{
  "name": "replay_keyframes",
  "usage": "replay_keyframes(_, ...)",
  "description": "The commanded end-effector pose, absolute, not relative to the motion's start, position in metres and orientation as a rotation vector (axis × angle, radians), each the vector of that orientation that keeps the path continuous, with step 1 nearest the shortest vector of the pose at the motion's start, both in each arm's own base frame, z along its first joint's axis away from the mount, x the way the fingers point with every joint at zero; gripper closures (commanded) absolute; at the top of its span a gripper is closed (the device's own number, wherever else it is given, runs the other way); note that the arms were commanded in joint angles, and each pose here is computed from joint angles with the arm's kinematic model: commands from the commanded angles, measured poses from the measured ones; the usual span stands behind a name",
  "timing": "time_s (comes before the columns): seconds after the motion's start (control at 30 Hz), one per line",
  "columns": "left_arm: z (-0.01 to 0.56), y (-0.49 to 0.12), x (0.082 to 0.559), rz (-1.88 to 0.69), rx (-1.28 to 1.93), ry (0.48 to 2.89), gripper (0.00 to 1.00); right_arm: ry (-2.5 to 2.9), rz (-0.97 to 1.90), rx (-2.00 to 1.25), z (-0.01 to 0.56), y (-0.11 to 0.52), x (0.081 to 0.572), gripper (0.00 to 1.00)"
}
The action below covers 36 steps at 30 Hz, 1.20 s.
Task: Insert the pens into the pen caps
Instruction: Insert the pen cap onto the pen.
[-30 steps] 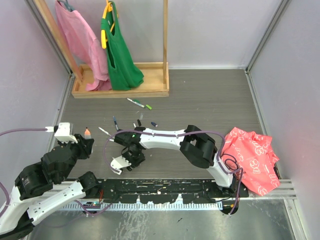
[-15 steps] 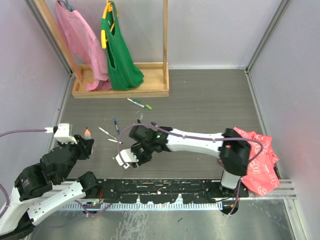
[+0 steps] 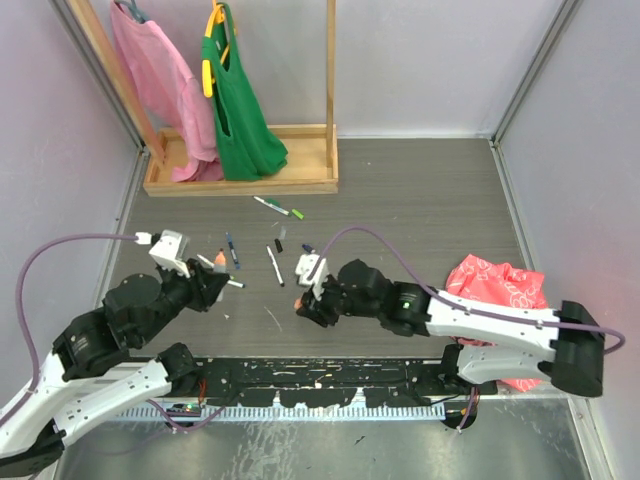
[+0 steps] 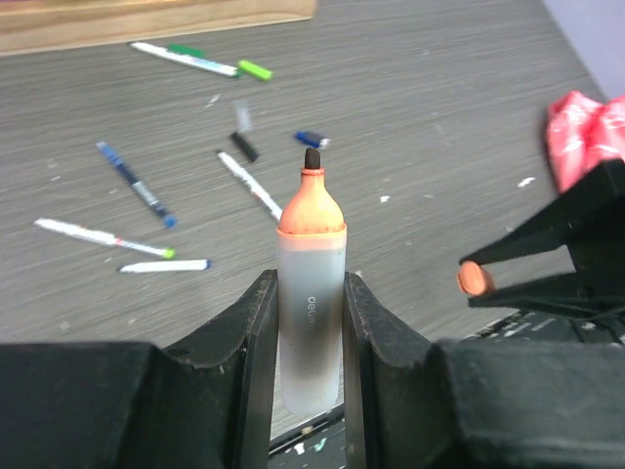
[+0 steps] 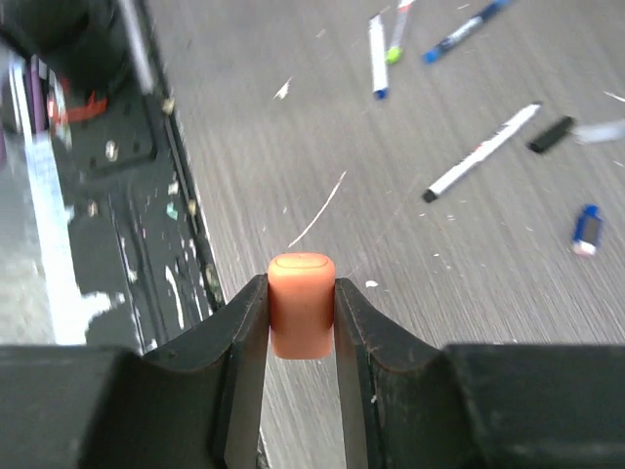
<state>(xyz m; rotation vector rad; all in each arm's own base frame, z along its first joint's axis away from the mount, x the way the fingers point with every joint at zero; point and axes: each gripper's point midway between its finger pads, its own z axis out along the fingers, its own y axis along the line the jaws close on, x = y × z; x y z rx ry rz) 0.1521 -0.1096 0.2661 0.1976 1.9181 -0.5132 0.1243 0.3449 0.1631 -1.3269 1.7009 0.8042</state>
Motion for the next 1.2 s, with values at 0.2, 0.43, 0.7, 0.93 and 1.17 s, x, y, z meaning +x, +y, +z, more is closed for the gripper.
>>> replay_keyframes(0.2,0.310,-0.211,0.158,-0.868,0.400,1.846,1.00,1.801,0.964,-0.332,0.252,0.308,0.169,1.00)
replay_keyframes(0.43,0.316,-0.250,0.148,-1.075,0.460,1.832,0.99,1.765,1.081,-0.345,0.274,0.299,0.151,1.00)
replay_keyframes(0.7,0.309,-0.265,0.151,-1.174,0.389,1.821,0.97,1.719,1.185,-0.272,0.297,0.283,0.139,1.00)
replay_keyframes(0.93,0.311,-0.271,0.155,-1.177,0.367,1.839,1.00,1.676,1.265,-0.266,0.314,0.278,0.129,1.00)
replay_keyframes(1.17,0.333,-0.262,0.160,-1.141,0.354,1.766,1.00,1.488,1.278,-0.287,0.356,0.266,0.128,1.00)
